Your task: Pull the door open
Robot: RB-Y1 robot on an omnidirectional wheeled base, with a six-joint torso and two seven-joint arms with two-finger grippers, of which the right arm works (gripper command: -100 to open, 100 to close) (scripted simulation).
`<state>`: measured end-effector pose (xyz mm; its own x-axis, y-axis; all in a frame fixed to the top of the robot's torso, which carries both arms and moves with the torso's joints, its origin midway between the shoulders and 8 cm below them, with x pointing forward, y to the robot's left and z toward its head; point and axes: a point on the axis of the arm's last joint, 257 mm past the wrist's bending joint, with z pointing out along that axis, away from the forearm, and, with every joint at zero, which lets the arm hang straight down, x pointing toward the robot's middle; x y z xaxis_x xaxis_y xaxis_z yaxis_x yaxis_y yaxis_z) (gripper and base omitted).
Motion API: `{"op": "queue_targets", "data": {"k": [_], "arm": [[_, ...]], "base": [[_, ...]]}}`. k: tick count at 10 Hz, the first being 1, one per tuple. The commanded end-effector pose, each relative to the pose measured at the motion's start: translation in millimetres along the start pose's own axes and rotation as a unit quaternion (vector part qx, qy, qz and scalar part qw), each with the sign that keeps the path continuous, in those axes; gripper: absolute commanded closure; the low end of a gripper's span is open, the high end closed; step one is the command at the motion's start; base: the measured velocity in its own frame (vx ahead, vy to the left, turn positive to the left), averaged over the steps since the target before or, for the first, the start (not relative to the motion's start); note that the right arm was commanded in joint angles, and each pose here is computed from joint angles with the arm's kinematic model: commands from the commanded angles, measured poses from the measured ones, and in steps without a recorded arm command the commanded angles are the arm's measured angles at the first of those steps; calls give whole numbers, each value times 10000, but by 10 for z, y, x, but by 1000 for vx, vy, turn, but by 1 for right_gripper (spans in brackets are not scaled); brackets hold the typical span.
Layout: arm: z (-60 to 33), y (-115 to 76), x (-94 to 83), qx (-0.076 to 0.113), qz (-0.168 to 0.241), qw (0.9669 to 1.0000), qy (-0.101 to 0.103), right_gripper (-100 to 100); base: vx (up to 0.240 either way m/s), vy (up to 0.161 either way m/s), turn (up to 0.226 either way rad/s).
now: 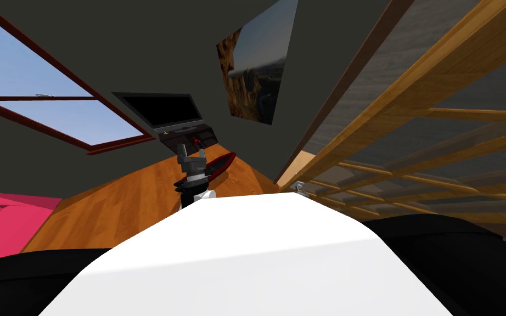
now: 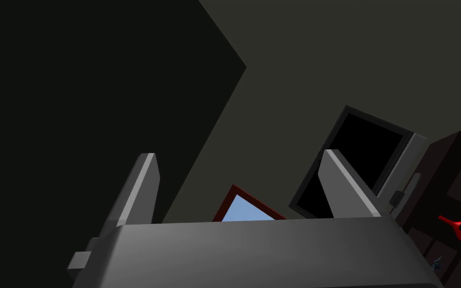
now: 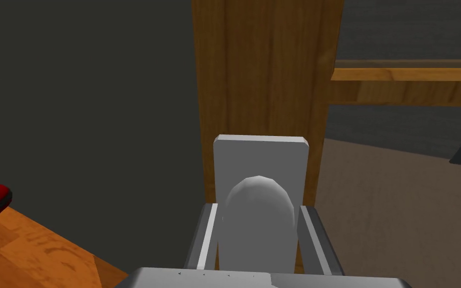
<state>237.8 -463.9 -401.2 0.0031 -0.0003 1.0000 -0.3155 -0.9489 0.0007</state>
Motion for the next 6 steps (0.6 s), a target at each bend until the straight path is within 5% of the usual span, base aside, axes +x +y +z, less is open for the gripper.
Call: {"op": "queue_targets", "data": {"k": [1,6], "arm": [[-61,-94,4,176,-1,9998,9,100],[-218,-334,11,666,3,9978,15,100]], "base": [[-253,-40,74],[-227,-13,43]]}}
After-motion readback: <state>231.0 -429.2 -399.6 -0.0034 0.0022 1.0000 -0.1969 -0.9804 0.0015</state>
